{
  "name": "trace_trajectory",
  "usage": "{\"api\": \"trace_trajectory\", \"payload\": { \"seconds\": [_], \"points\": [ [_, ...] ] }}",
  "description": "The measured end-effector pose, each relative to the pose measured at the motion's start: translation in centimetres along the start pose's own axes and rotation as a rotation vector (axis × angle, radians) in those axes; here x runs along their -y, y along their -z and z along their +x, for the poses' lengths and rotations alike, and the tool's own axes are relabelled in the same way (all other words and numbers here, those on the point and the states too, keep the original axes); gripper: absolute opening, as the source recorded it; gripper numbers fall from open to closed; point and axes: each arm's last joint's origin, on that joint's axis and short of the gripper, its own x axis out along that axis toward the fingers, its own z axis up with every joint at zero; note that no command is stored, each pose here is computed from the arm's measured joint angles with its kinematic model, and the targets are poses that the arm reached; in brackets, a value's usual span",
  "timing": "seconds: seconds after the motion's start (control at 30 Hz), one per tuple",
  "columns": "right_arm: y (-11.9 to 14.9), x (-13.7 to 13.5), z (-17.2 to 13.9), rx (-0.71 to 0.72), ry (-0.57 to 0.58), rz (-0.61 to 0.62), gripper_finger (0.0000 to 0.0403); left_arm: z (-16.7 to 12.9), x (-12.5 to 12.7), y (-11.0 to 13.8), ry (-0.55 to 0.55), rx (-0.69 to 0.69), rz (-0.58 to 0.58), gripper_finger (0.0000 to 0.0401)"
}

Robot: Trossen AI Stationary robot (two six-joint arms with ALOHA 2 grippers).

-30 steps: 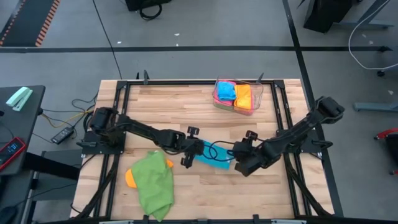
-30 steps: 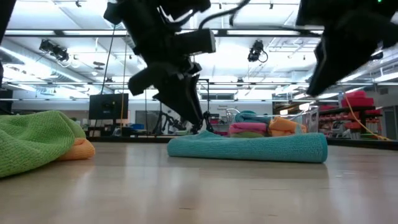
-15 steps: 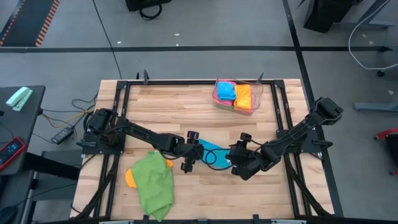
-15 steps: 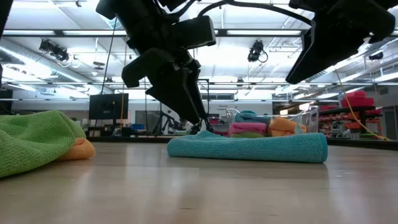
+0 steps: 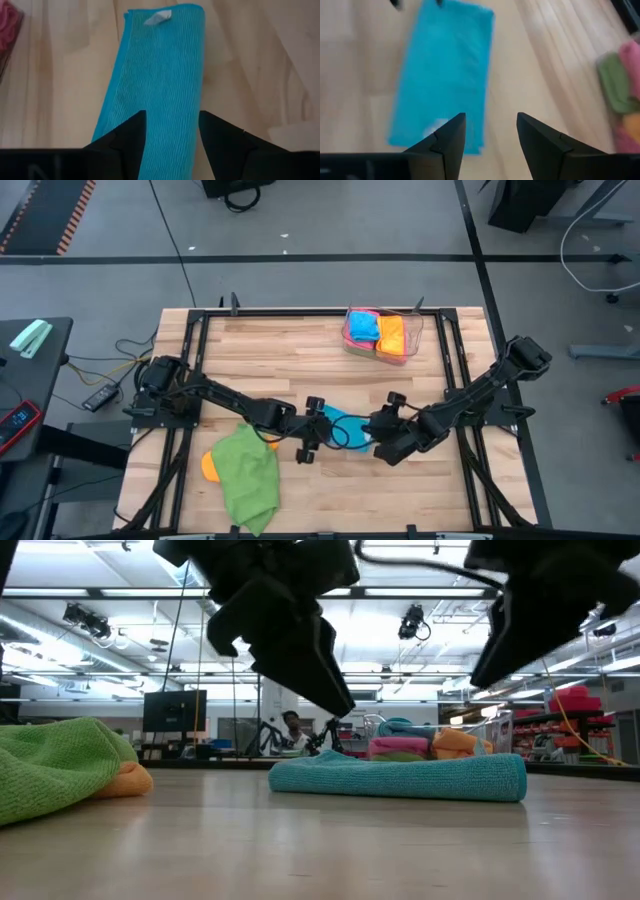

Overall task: Fold microfiber towels
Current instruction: Fold the blue towel

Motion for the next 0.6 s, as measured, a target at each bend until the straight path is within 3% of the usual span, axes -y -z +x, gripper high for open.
{"api": "trace_trajectory", "payload": {
  "seconds": [0.17, 0.33, 0.6],
  "points": [
    [1.1, 1.2, 1.1, -0.081, 0.051, -0.070, 0.0168, 0.0, 0.0, -0.3, -0.002, 0.028, -0.080, 0.0192],
    [2.9, 1.8, 3.8, -0.134, -0.075, -0.099, 0.0154, 0.0, 0.1, -0.1, 0.017, 0.016, -0.141, 0.0189],
    [4.0, 3.3, 5.6, -0.143, -0.021, -0.084, 0.0136, -0.4, 1.4, 1.2, 0.102, -0.122, -0.089, 0.0185]
  ]
}}
